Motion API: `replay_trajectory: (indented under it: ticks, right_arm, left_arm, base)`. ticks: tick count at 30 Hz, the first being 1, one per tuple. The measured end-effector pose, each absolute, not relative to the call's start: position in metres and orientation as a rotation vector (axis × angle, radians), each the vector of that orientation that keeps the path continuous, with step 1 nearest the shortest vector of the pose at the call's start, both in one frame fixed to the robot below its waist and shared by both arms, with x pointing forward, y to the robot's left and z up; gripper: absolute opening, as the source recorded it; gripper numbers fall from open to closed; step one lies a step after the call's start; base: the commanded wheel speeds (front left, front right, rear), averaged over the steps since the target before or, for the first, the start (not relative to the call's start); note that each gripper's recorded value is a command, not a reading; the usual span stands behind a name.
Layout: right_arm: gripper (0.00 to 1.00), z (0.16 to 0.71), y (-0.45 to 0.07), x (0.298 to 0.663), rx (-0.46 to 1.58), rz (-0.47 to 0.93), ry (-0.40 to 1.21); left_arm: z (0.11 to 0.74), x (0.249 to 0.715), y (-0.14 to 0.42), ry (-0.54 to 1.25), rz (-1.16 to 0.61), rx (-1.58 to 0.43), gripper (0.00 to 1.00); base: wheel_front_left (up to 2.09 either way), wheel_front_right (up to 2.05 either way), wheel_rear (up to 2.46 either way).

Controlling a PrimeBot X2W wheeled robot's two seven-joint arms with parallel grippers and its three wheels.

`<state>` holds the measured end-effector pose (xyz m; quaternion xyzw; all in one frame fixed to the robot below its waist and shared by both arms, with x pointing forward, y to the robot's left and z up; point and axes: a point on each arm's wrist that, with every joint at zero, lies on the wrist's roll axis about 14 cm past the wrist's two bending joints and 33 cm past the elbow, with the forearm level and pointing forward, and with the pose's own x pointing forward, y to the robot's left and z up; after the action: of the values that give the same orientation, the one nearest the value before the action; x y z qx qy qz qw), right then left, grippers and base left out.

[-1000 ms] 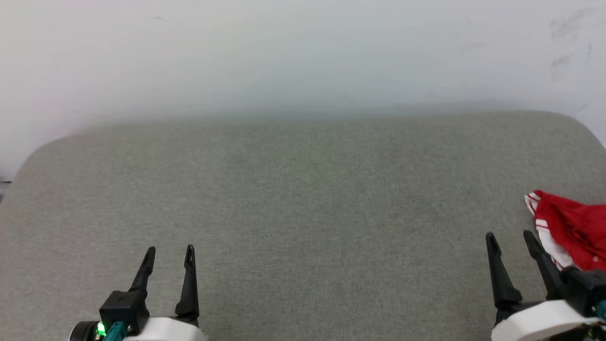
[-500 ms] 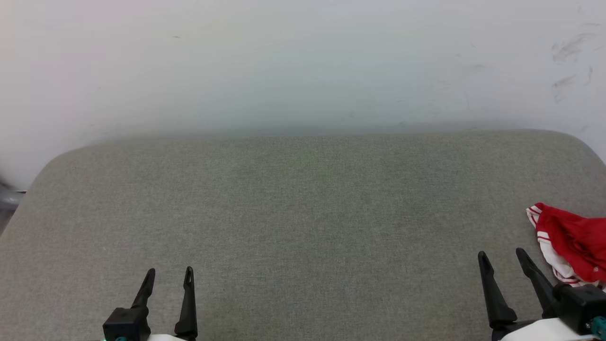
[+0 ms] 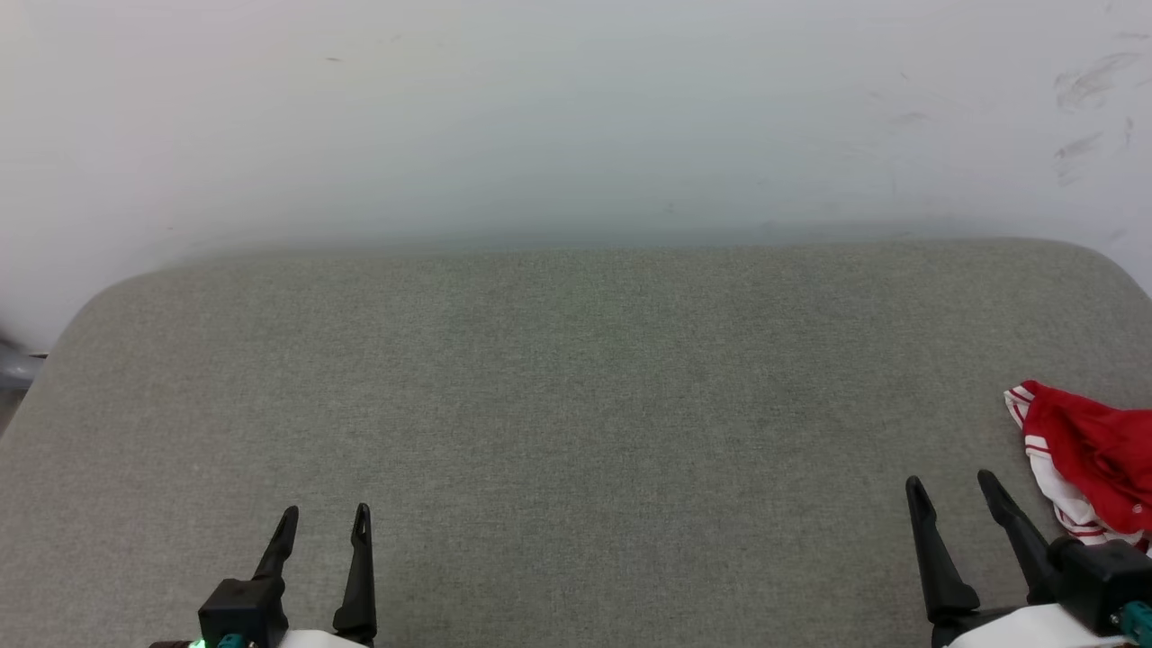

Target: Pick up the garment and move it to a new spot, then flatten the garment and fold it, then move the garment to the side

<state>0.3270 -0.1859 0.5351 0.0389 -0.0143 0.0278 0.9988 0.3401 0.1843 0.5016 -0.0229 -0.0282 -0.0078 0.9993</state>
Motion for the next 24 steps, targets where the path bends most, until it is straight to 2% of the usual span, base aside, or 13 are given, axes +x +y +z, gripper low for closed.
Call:
replay_trajectory:
  ticks: [1, 7, 24]
  right_arm:
    - [0.0, 0.535, -0.185, 0.327, 0.078, 0.057, -0.03]
    - [0.0, 0.516, -0.185, 0.323, 0.1, 0.053, 0.026]
    - [0.0, 0.51, -0.186, 0.334, 0.451, 0.049, 0.035]
  left_arm:
    - [0.502, 0.341, 0.184, -0.058, -0.018, -0.047, 0.0]
    - [0.477, 0.332, 0.183, 0.027, -0.004, -0.079, 0.0]
    - [0.471, 0.342, 0.194, 0.091, 0.065, -0.415, 0.0]
  base:
    - [0.0, 0.0, 0.0]
    - [0.0, 0.0, 0.0]
    - [0.0, 0.0, 0.0]
